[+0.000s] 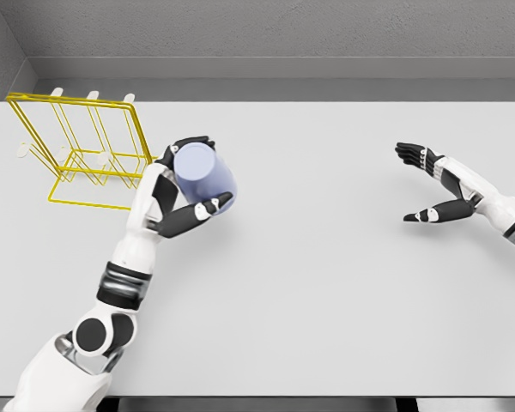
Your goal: Place the cup on the cup holder with both arms
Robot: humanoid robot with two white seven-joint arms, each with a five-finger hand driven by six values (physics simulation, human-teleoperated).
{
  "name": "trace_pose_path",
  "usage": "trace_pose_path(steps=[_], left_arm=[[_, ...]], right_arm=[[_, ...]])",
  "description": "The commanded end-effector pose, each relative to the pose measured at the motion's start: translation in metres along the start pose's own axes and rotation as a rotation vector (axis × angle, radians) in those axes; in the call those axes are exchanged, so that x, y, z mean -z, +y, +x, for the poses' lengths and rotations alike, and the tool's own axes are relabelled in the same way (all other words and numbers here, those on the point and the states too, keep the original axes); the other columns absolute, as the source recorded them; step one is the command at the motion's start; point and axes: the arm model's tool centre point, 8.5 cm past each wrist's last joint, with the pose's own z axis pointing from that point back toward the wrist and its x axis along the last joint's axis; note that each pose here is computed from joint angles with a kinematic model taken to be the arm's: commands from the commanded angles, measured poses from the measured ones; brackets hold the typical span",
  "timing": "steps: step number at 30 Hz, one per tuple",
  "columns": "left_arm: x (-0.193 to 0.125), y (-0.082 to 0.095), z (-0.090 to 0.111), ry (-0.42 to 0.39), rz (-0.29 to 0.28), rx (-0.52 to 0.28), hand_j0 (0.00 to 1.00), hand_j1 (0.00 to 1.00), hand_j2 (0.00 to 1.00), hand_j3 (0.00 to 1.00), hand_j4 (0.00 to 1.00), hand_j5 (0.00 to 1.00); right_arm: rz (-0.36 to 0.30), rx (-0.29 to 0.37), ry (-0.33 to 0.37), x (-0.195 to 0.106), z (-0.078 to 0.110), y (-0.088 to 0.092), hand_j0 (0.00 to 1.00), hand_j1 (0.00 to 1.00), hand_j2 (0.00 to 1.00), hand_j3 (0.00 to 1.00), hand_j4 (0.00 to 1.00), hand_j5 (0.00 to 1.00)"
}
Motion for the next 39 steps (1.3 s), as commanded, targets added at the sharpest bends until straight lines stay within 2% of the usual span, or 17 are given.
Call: trace_pose_path(steps=[1, 9, 14, 21, 26, 29, 39], left_arm=[[-0.001, 0.003, 0.003, -0.026, -0.005, 0.005, 0.68, 0.68, 0.68, 0.68, 0.68, 0.68], [-0.003, 0.02, 0.011, -0.069, 0.008, 0.015, 0.68, 0.68, 0.68, 0.68, 0.68, 0.68], [-0.007, 0.042, 0.017, -0.078, 0.021, 0.029, 0.68, 0.68, 0.68, 0.68, 0.68, 0.68], [-0.006, 0.052, 0.02, -0.081, 0.041, 0.03, 0.68, 0.68, 0.68, 0.68, 0.68, 0.68], [-0.006, 0.07, 0.026, -0.082, 0.058, 0.052, 0.68, 0.68, 0.68, 0.68, 0.68, 0.68], [-0.006, 0.072, 0.027, -0.088, 0.062, 0.05, 0.68, 0.68, 0.68, 0.68, 0.68, 0.68], [-0.007, 0.094, 0.036, -0.092, 0.087, 0.083, 0.68, 0.68, 0.68, 0.68, 0.68, 0.68]], right_arm=[[-0.007, 0.005, -0.001, -0.001, 0.0, -0.001, 1.0, 1.0, 1.0, 1.0, 1.0, 1.0], [-0.007, 0.005, 0.001, -0.001, 0.0, -0.002, 1.0, 1.0, 1.0, 1.0, 1.0, 1.0], [-0.007, 0.005, 0.001, -0.001, 0.0, -0.002, 1.0, 1.0, 1.0, 1.0, 1.0, 1.0], [-0.011, 0.003, 0.005, -0.001, -0.001, -0.004, 1.0, 1.0, 1.0, 1.0, 1.0, 1.0], [-0.008, 0.004, 0.005, -0.001, -0.001, -0.003, 1.0, 1.0, 1.0, 1.0, 1.0, 1.0], [-0.008, 0.003, 0.006, -0.001, -0.001, -0.003, 1.0, 1.0, 1.0, 1.0, 1.0, 1.0], [-0.011, 0.004, 0.01, -0.002, -0.002, -0.004, 1.0, 1.0, 1.0, 1.0, 1.0, 1.0]])
